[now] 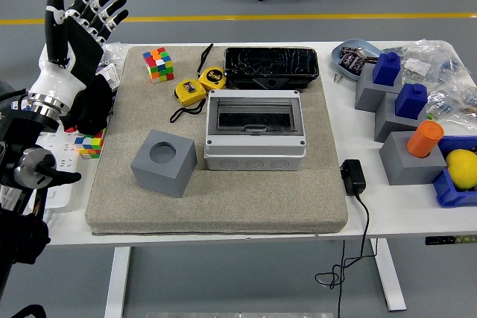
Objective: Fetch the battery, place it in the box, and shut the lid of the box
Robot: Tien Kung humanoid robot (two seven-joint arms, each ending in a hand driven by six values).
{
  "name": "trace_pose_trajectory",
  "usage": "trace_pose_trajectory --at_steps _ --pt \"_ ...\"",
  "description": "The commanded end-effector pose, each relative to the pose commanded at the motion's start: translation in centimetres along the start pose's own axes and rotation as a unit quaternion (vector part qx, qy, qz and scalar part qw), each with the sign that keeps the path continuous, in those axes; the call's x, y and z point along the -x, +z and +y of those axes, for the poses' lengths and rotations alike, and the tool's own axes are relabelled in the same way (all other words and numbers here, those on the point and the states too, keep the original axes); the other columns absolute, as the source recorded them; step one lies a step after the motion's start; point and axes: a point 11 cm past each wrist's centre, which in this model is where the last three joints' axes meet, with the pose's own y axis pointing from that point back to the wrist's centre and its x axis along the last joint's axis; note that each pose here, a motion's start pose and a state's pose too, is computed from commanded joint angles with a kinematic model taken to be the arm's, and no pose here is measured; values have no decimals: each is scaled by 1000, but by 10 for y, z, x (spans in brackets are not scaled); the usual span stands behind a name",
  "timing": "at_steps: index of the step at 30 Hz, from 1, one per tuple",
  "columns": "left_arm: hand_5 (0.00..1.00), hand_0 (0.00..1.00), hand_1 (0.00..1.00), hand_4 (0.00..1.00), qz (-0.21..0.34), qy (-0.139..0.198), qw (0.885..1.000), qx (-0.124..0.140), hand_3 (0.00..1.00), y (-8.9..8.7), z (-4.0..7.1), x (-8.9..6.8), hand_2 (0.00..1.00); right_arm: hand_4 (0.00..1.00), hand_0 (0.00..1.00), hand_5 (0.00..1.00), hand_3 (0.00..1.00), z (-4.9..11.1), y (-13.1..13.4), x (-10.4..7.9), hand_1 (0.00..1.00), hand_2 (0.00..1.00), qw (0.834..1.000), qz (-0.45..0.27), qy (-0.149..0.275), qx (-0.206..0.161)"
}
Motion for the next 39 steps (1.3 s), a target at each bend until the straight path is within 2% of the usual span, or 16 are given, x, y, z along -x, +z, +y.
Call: trace_pose_trajectory --at_steps 5,7,11,16,20,21,26,27,33,38,39 --pt "998 896 931 998 -98 24 994 -32 874 -20 11 -16 893 998 856 998 796 0 1 -1 802 780 1000 0 0 0" --pt "998 896 931 998 -142 32 988 -50 874 -30 17 -24 893 998 856 998 796 0 1 0 802 780 1000 0 0 0" --pt "998 901 931 998 -196 50 976 -74 868 -42 27 -39 890 998 857 998 796 0 1 0 804 780 1000 1 0 1" --pt "998 898 929 998 -256 54 960 -105 859 -60 42 -47 879 998 858 998 797 0 2 -1 803 780 1000 2 1 1" --pt "998 898 929 998 -252 66 960 -102 859 -68 49 -49 879 998 858 998 797 0 3 -1 803 780 1000 3 1 1" --pt "998 881 882 998 -249 70 961 -96 815 -70 51 -50 835 998 860 998 796 0 2 -2 804 781 1000 3 1 0" --pt "998 881 882 998 -264 85 959 -64 815 -70 54 -52 835 998 860 998 796 0 -1 -4 804 781 1000 0 5 -8" --pt "998 875 867 998 -264 85 958 -65 802 -71 54 -52 823 998 919 998 792 0 -2 -4 834 790 1000 0 6 -9" --pt "998 875 867 998 -248 79 961 -92 800 -87 61 -46 821 998 921 998 793 -1 -2 -5 840 795 1000 -2 8 -12" --pt "998 875 867 998 -232 77 965 -91 800 -87 61 -39 821 998 921 998 793 -1 -1 -6 840 795 1000 -3 6 -12" --pt "998 828 822 998 -231 76 966 -90 776 -87 60 -38 791 998 899 975 722 -1 -1 -6 806 749 1000 -3 8 -12"
